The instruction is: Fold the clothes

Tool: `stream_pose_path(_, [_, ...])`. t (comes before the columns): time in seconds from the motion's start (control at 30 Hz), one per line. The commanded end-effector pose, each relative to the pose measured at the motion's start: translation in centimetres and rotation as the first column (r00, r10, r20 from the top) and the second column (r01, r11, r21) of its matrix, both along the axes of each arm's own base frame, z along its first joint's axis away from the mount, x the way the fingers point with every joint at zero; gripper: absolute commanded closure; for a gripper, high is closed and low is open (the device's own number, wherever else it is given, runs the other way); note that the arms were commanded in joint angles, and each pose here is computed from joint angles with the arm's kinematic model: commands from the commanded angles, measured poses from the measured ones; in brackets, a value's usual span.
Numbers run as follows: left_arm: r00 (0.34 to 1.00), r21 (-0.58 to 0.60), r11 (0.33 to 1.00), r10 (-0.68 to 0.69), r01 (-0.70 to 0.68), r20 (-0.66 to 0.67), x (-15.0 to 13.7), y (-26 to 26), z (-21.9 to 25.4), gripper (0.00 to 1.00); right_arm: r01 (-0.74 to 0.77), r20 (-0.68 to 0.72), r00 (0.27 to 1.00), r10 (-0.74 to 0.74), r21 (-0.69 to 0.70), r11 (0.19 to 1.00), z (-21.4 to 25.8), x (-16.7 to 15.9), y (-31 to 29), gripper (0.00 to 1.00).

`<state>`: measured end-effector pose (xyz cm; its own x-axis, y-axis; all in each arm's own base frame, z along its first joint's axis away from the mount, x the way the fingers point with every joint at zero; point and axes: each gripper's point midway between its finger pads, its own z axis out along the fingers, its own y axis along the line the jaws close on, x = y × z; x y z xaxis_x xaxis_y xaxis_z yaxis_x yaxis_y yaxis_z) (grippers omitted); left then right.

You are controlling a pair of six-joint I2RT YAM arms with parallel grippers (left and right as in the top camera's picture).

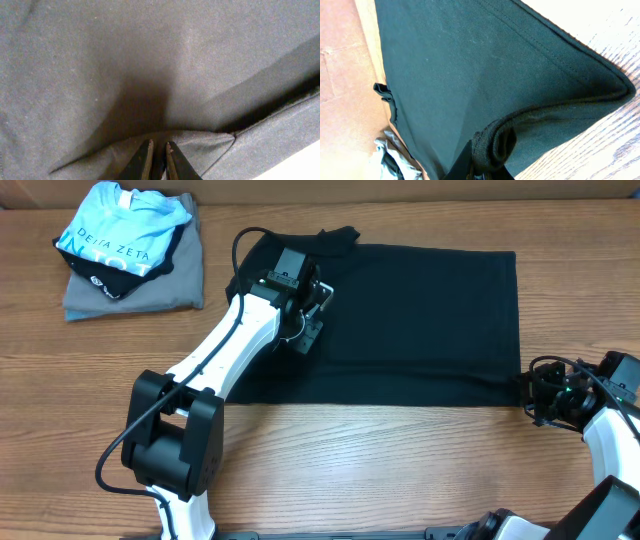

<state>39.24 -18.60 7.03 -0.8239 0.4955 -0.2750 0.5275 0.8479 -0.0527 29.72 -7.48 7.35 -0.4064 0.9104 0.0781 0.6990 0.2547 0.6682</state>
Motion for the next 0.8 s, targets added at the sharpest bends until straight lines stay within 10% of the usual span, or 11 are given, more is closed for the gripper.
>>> stream_pose_path(0.0, [1.0,0.014,1.0,-0.009,0.009,0.003,0.0,-0.4,0.0,0.84,0.004,0.029,1.0,-0.003,-0.015,1.0,1.0,0.7,-0.4,0.95])
stream_pose_path(0.2, [0.999,0.115,0.993,0.026,-0.022,-0.04,-1.0,2.0,-0.5,0.27,0.004,0.029,1.0,-0.003,-0.015,1.0,1.0,0.7,-0.4,0.95])
stream_pose_path(0.4, [0.976,0.26,0.951,0.198,-0.169,-0.087,-2.3,7.3,-1.7,0.28,0.003,0.029,1.0,-0.003,-0.015,1.0,1.0,0.7,-0.4,0.95])
stream_pose_path(0.77, [0.822,0.146,0.88,0.475,-0.452,-0.316,-6.2,11.8,-6.6,0.35,0.003,0.029,1.0,-0.003,-0.014,1.0,1.0,0.7,-0.4,0.95])
